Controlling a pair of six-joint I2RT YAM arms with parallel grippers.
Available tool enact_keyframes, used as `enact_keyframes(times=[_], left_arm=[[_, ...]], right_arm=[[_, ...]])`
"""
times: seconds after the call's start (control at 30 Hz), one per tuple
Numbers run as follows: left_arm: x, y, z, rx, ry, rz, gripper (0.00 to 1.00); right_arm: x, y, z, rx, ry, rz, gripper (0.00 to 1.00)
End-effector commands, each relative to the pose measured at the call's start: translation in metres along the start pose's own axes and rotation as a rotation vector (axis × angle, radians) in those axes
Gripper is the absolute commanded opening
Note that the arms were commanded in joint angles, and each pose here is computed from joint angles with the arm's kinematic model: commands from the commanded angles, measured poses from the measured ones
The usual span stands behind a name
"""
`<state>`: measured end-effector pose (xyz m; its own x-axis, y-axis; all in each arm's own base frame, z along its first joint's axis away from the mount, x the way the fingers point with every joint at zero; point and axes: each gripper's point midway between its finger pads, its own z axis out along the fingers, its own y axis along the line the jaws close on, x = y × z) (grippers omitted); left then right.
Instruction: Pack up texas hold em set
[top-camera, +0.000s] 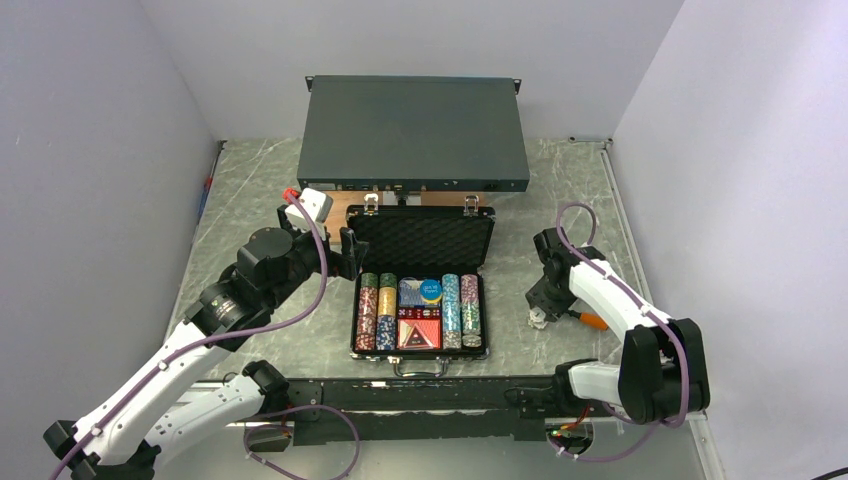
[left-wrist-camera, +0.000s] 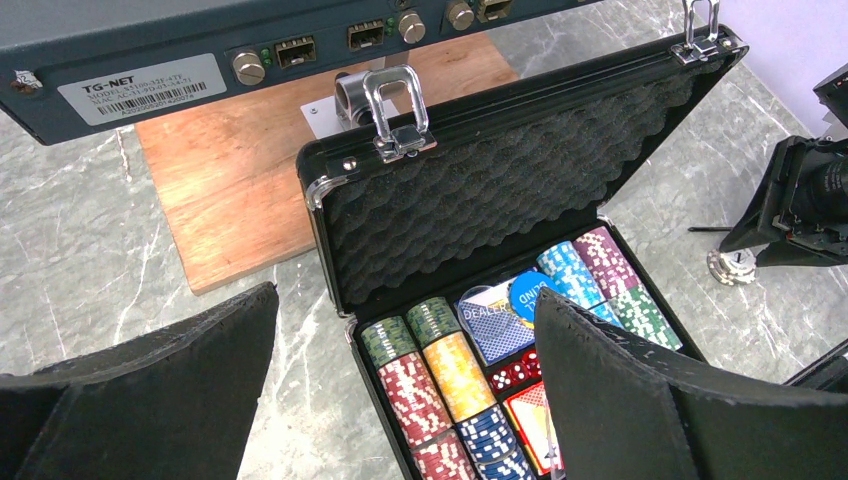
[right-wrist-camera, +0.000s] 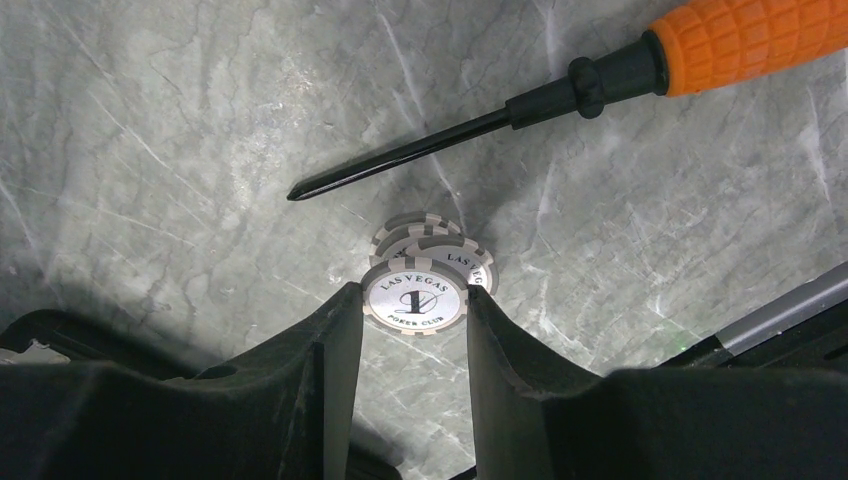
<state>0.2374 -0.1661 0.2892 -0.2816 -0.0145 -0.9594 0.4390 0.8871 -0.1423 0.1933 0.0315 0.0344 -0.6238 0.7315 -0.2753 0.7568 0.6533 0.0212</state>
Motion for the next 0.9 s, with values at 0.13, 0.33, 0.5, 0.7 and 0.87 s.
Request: enact_keyframes(times=[0.13,0.33,0.5,0.7,0.87], left_arm=[[-0.011,-0.004,0.001,0.019,-0.034,-0.007,0.99],[-0.011,-0.004,0.001,0.017,-0.034,-0.007,0.99],[-0.012,-0.004,0.000,0.018,-0.038,-0.008,0.99],[-0.011,-0.004,0.001,0.018,-0.034,-0.008,0.99],[-0.012,-0.003,0.000,0.012,-0.040,-0.006,0.99]], right_arm=[[0.001,-0.003,0.005,0.012,0.004,-0.009,0.30],[0.001,-0.002,0.001,0.003,0.007,-0.012,0.40],[-0.007,0.004,-0.005,-0.033,-0.020,-0.040,0.50],[-0.017,0.067,-0.018,-0.278,-0.043,-0.198,0.66],[-0.023,0.106,-0.020,-0.375,-0.088,-0.279,0.83]])
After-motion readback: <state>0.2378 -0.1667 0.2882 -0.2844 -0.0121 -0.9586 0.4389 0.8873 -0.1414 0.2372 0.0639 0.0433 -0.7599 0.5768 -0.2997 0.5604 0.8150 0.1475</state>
